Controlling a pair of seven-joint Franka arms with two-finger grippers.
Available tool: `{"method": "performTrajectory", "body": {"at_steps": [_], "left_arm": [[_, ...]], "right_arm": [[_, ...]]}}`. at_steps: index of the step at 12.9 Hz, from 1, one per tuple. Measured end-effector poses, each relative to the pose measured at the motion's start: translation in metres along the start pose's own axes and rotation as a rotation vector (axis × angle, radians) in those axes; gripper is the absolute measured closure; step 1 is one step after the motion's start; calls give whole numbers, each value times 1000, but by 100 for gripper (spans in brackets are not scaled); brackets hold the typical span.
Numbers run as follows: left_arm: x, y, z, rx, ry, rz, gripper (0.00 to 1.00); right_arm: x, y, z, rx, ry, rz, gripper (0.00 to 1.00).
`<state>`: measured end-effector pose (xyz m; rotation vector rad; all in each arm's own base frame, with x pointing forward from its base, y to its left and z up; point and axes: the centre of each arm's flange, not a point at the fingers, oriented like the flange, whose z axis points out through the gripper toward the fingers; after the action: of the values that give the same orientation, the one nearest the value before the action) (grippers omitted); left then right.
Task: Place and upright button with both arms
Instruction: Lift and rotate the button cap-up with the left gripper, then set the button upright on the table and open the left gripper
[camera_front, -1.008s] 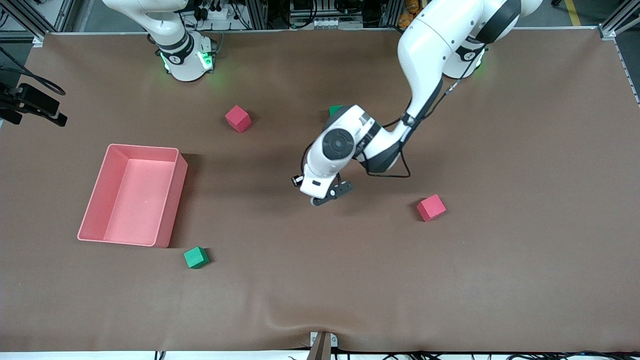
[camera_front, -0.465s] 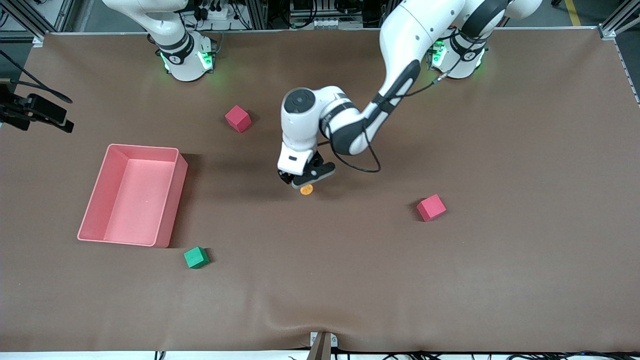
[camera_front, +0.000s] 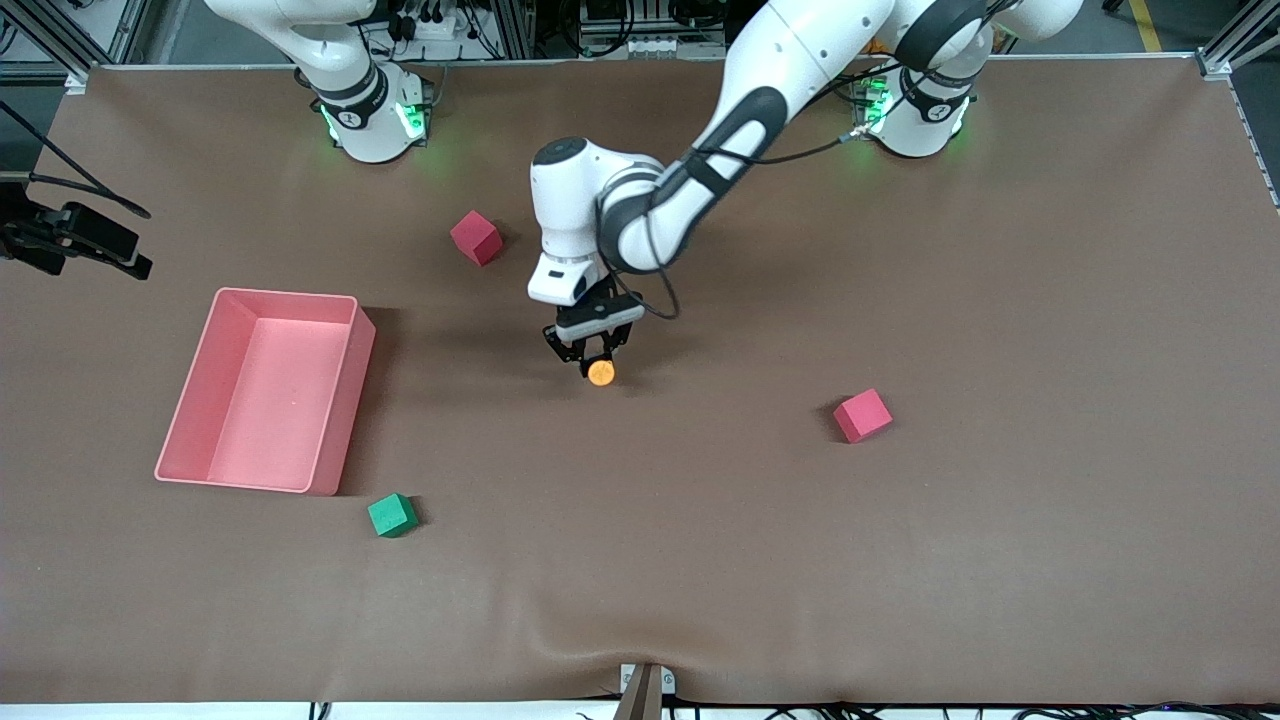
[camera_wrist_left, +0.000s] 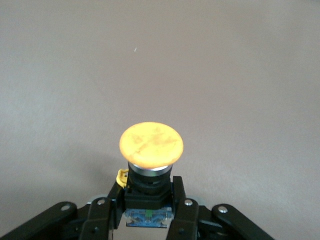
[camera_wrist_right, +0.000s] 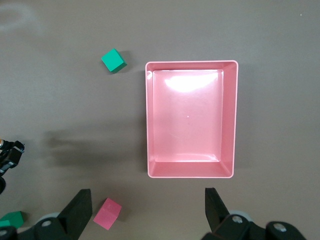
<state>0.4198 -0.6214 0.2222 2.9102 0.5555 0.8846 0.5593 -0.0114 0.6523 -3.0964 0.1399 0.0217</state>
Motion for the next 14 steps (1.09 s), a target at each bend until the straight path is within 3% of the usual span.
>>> {"method": "performTrajectory", "body": {"at_steps": [3, 8, 11, 14], "left_arm": [[-41, -8, 18, -28, 184, 90, 59], [-70, -20, 32, 5, 400, 247, 59], [-97, -34, 57, -30, 501, 272, 59], [-104, -40, 65, -54, 531, 255, 59]], "right_arm": [[0, 3, 0, -26, 4, 3, 0], [0, 4, 0, -27, 2, 3, 0], [0, 4, 1, -27, 1, 4, 0], [0, 5, 1, -27, -1, 4, 0]]}}
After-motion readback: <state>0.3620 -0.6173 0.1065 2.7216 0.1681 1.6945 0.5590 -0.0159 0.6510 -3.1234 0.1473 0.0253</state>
